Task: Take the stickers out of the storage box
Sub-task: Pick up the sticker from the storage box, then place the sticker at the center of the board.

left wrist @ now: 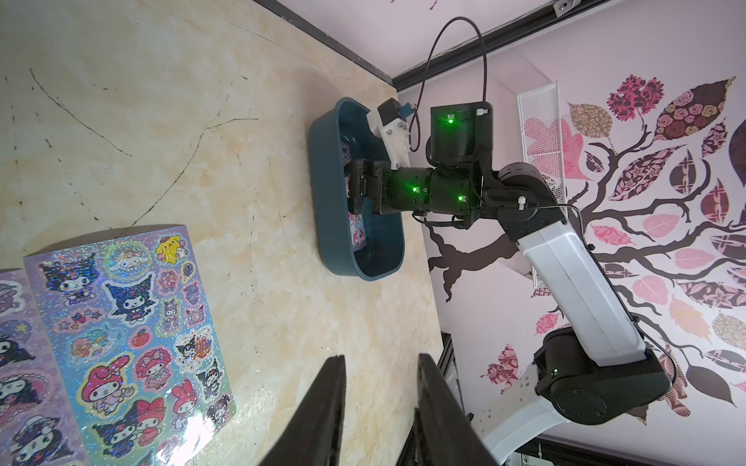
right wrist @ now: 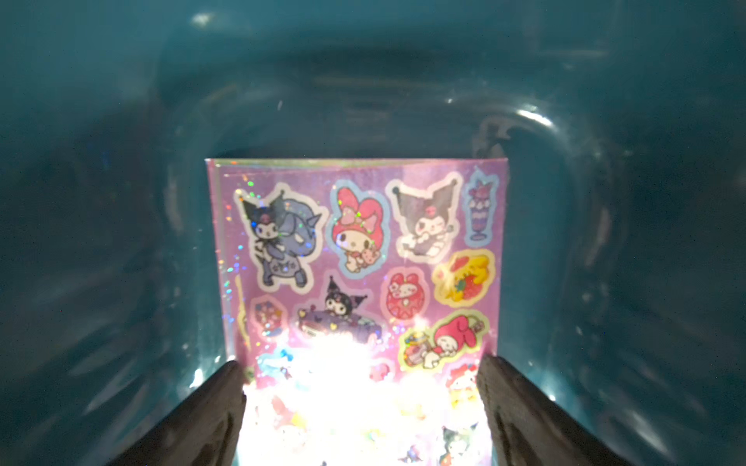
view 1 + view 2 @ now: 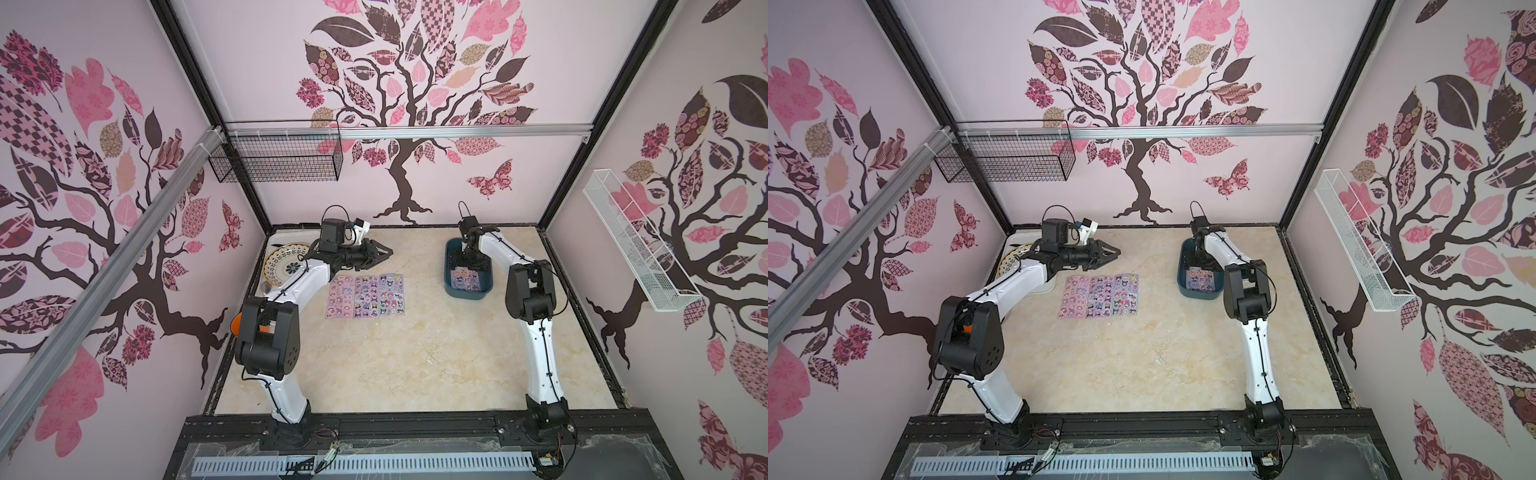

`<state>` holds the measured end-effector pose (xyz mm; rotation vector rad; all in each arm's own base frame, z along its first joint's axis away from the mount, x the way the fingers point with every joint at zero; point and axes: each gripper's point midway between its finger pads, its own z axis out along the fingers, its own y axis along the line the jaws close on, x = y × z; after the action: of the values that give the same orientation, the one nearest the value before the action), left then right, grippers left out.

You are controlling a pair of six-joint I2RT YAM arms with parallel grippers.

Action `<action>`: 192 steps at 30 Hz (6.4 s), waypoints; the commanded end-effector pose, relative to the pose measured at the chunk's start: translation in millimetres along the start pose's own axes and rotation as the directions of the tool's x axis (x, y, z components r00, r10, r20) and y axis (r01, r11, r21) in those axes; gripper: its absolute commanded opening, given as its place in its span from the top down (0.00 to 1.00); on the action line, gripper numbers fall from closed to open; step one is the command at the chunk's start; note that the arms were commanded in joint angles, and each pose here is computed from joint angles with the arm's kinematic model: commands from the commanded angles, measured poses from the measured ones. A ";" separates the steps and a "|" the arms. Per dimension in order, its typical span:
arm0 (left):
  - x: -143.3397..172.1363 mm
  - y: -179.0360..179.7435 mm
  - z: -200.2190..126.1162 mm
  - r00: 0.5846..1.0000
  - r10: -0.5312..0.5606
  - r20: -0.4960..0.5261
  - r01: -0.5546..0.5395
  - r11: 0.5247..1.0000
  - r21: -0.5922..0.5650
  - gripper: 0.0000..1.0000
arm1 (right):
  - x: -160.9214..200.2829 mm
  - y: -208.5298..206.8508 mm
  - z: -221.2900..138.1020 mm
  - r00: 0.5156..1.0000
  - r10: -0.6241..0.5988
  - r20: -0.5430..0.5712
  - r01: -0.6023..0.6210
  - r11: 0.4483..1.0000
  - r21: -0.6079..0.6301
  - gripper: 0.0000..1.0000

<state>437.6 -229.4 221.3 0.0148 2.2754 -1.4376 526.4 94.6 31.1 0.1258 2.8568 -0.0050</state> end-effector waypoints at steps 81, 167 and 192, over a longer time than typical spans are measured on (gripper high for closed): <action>37.5 -31.0 40.1 0.988 0.061 -0.142 -0.047 0.994 0.095 0.64 | -7.7 24.5 -147.2 0.988 0.043 0.146 0.000 0.960 -0.282 0.65; 71.0 -69.5 66.3 0.965 0.065 -0.255 0.003 0.966 0.259 1.00 | 52.0 164.2 -236.8 0.998 0.063 -0.006 -0.039 0.526 -0.849 0.56; 36.0 -121.4 54.4 0.985 -0.033 -0.169 0.107 0.884 0.455 1.00 | 32.7 133.0 -268.2 0.970 0.230 -0.076 -0.121 0.188 -0.975 0.10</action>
<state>398.5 -335.6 266.5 0.1829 2.1053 -1.9756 427.6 223.0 250.4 0.2564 2.2376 1.6733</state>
